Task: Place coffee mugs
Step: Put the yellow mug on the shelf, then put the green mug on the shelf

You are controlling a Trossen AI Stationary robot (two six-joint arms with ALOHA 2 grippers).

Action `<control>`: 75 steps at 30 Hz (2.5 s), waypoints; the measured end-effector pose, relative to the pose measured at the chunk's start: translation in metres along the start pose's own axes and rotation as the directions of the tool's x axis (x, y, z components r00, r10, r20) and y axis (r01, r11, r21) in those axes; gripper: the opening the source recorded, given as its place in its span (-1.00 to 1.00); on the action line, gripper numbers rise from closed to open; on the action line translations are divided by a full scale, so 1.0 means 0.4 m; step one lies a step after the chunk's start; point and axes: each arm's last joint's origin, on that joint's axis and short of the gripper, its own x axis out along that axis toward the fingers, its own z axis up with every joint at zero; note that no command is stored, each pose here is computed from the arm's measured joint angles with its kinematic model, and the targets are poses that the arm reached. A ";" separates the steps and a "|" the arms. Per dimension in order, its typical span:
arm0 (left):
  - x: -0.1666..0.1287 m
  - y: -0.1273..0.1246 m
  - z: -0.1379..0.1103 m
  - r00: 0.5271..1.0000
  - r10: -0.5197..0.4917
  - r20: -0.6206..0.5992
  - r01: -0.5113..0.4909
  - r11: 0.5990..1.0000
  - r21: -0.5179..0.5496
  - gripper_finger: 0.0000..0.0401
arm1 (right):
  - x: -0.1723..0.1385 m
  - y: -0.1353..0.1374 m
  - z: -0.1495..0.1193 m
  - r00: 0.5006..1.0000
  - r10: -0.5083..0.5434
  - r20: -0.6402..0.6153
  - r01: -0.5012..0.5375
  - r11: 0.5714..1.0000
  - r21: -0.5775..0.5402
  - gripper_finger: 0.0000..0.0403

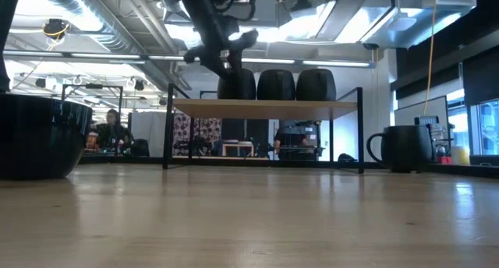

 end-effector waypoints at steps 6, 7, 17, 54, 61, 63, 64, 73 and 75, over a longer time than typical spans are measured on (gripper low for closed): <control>-0.051 0.014 0.018 0.999 -0.024 0.031 0.025 1.000 -0.009 -0.20 | 0.000 0.000 0.000 1.000 0.001 -0.002 -0.001 1.000 0.001 -0.16; -0.058 0.014 0.021 0.999 -0.041 0.032 0.041 0.999 -0.005 -0.20 | 0.000 0.001 0.000 1.000 0.002 0.001 -0.002 1.000 0.003 -0.16; -0.174 -0.002 0.027 0.961 -0.277 0.024 0.276 0.961 0.026 -0.20 | 0.000 0.002 0.002 1.000 0.007 0.024 -0.008 1.000 0.008 -0.16; -0.373 0.026 -0.193 0.746 -0.666 0.024 0.618 0.704 0.349 -0.20 | 0.004 -0.450 0.355 0.826 -0.510 -0.242 0.523 0.852 -0.011 -0.16; -0.367 0.031 -0.188 0.753 -0.657 0.033 0.609 0.715 0.342 -0.20 | 0.030 -0.551 0.409 0.797 -0.515 -0.314 0.497 0.856 -0.142 -0.16; -0.367 0.031 -0.188 0.753 -0.658 0.032 0.610 0.714 0.342 -0.20 | 0.043 -0.576 0.425 0.806 -0.499 -0.319 0.472 0.866 -0.164 -0.16; -0.367 0.031 -0.188 0.752 -0.659 0.031 0.611 0.713 0.342 -0.20 | 0.049 -0.589 0.433 0.810 -0.490 -0.324 0.462 0.872 -0.164 -0.16; -0.367 0.030 -0.188 0.749 -0.662 0.027 0.616 0.710 0.342 -0.20 | 0.093 -0.689 0.457 0.810 -0.389 -0.439 0.390 0.916 -0.094 -0.16; -0.367 0.031 -0.188 0.749 -0.662 0.028 0.616 0.710 0.341 -0.20 | 0.100 -0.707 0.459 0.796 -0.392 -0.461 0.397 0.913 -0.091 -0.16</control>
